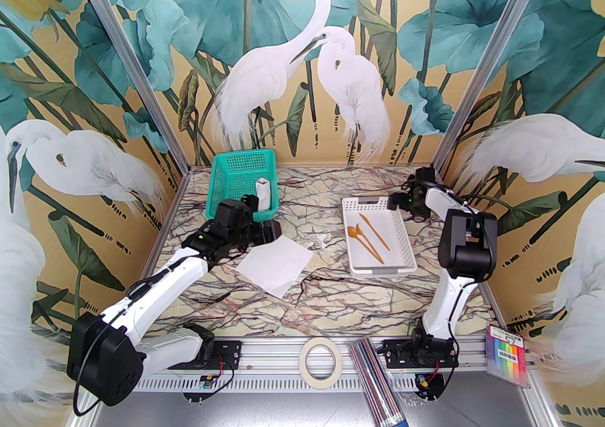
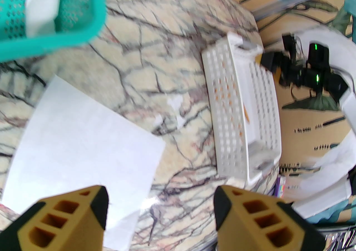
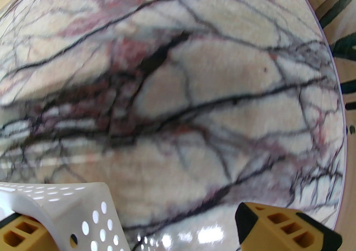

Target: Place the utensils on the paper napkin and roll it up

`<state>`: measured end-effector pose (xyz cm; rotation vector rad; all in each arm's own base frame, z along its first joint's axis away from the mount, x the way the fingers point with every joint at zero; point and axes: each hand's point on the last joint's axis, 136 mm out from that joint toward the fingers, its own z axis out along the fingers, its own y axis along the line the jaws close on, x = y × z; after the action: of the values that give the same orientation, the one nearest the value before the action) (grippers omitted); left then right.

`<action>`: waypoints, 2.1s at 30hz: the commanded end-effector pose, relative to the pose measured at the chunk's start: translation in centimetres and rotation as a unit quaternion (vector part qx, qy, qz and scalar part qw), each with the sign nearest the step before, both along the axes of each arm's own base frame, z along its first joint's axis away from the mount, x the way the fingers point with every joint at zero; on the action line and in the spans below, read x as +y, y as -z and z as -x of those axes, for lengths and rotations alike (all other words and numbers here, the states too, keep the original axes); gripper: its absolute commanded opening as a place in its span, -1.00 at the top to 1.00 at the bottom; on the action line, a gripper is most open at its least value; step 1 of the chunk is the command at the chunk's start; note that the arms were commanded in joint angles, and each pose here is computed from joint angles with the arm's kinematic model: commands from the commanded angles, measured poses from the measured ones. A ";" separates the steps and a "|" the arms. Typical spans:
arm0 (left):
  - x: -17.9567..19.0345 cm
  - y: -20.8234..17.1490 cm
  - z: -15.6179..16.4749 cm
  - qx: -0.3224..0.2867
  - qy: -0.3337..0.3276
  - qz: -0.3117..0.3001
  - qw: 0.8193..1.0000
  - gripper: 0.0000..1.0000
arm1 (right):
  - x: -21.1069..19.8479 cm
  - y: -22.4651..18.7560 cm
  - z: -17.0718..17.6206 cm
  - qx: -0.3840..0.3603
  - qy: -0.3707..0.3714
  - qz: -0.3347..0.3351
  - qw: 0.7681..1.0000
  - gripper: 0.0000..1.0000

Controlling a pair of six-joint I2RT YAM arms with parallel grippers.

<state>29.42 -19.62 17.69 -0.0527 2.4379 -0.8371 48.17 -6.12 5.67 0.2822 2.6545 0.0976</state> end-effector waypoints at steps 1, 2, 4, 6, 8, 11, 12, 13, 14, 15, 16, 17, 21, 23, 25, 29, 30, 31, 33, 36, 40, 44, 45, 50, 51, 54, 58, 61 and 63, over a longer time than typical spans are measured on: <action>-0.8 1.9 0.7 0.025 -0.007 -0.007 1.000 -0.36 | -0.2 -0.7 -0.5 -0.004 0.004 -0.003 1.000 -0.99; -1.2 2.3 0.8 0.029 -0.004 -0.005 1.000 -0.35 | -0.1 -1.1 -0.5 -0.010 0.005 -0.005 1.000 -0.99; -2.1 2.9 0.9 0.033 0.004 -0.004 0.999 -0.35 | 0.1 -1.9 -0.4 -0.023 0.007 -0.013 1.000 -0.98; -2.6 3.3 0.9 0.034 0.007 -0.005 0.999 -0.35 | 0.6 -2.7 0.0 -0.032 0.003 -0.022 0.999 -0.98; -3.0 3.5 0.7 0.032 0.009 -0.001 0.999 -0.35 | 0.9 -3.3 0.3 -0.038 -0.001 -0.029 0.999 -0.98; -3.9 3.8 0.7 0.038 0.016 0.012 0.999 -0.35 | 1.4 -4.4 1.2 -0.046 -0.006 -0.036 0.998 -0.98; -4.3 4.0 0.7 0.041 0.021 0.014 0.999 -0.33 | 1.6 -4.9 1.6 -0.050 -0.007 -0.038 0.998 -0.98; -4.6 4.3 0.8 0.045 0.024 0.014 0.999 -0.33 | 1.7 -5.4 1.9 -0.055 -0.005 -0.040 0.998 -0.98; -5.0 4.7 0.9 0.047 0.030 0.014 0.998 -0.33 | 1.8 -6.2 2.3 -0.064 -0.004 -0.041 0.997 -0.98; -5.4 5.1 0.9 0.051 0.034 0.014 0.998 -0.32 | 1.9 -6.9 2.9 -0.072 -0.002 -0.042 0.996 -0.99; -5.8 5.3 0.9 0.053 0.036 0.014 0.998 -0.32 | 2.0 -7.5 3.4 -0.079 0.001 -0.044 0.996 -0.98; -6.2 5.6 0.9 0.055 0.040 0.016 0.998 -0.32 | 2.2 -8.3 4.0 -0.089 0.002 -0.047 0.995 -0.98; -7.5 6.6 0.7 0.060 0.048 0.005 0.997 -0.32 | 3.3 -11.5 6.4 -0.133 0.006 -0.069 0.989 -0.98; -8.0 7.2 0.6 0.062 0.053 -0.004 0.997 -0.32 | 4.3 -13.1 7.5 -0.156 0.002 -0.092 0.983 -0.98; -8.3 7.9 0.3 0.065 0.053 -0.011 0.996 -0.32 | 5.4 -14.6 8.7 -0.176 -0.008 -0.117 0.977 -0.98; -8.7 9.6 0.0 0.080 0.054 -0.026 0.995 -0.32 | 7.1 -16.7 11.2 -0.194 -0.017 -0.152 0.969 -0.98; -8.7 9.9 -0.1 0.081 0.053 -0.032 0.995 -0.32 | 7.3 -17.0 11.8 -0.197 -0.019 -0.156 0.968 -0.99; -8.8 10.1 -0.3 0.083 0.053 -0.037 0.995 -0.32 | 7.4 -17.3 12.4 -0.200 -0.018 -0.156 0.967 -0.98; -8.9 10.5 -0.6 0.083 0.051 -0.046 0.994 -0.32 | 7.4 -17.6 13.5 -0.204 -0.015 -0.152 0.967 -0.98; -9.2 11.1 -0.8 0.089 0.056 -0.052 0.993 -0.33 | 7.2 -17.8 14.7 -0.206 -0.008 -0.140 0.969 -0.98; -10.0 12.1 -0.7 0.103 0.065 -0.058 0.991 -0.33 | 6.7 -18.1 15.4 -0.209 0.001 -0.125 0.970 -0.98; -10.5 13.2 -0.3 0.115 0.071 -0.066 0.989 -0.33 | 6.6 -18.4 15.5 -0.214 0.003 -0.122 0.969 -0.98; -10.7 13.5 -0.2 0.119 0.072 -0.069 0.988 -0.34 | 6.6 -18.4 15.5 -0.213 0.003 -0.122 0.969 -0.98; -11.3 14.8 0.6 0.137 0.080 -0.073 0.985 -0.34 | 6.5 -18.5 15.5 -0.215 0.006 -0.120 0.969 -0.98; -11.4 15.0 0.7 0.140 0.082 -0.073 0.984 -0.34 | 6.4 -18.4 15.5 -0.214 0.007 -0.117 0.970 -0.98; -11.9 15.4 1.1 0.148 0.088 -0.073 0.982 -0.34 | 5.9 -18.2 15.5 -0.209 0.014 -0.103 0.972 -0.98; -13.2 15.3 1.4 0.148 0.103 -0.061 0.982 -0.34 | 5.4 -17.9 15.4 -0.204 0.021 -0.090 0.975 -0.98; -14.4 15.2 1.5 0.147 0.113 -0.055 0.981 -0.34 | 5.3 -17.4 15.3 -0.198 0.022 -0.089 0.976 -0.98; -15.2 15.2 1.6 0.147 0.119 -0.051 0.981 -0.34 | 5.2 -16.8 15.1 -0.193 0.024 -0.088 0.977 -0.98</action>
<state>28.69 -33.56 3.44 0.1557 2.7626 -0.8228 33.07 -0.58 23.59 0.3336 2.2242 0.3675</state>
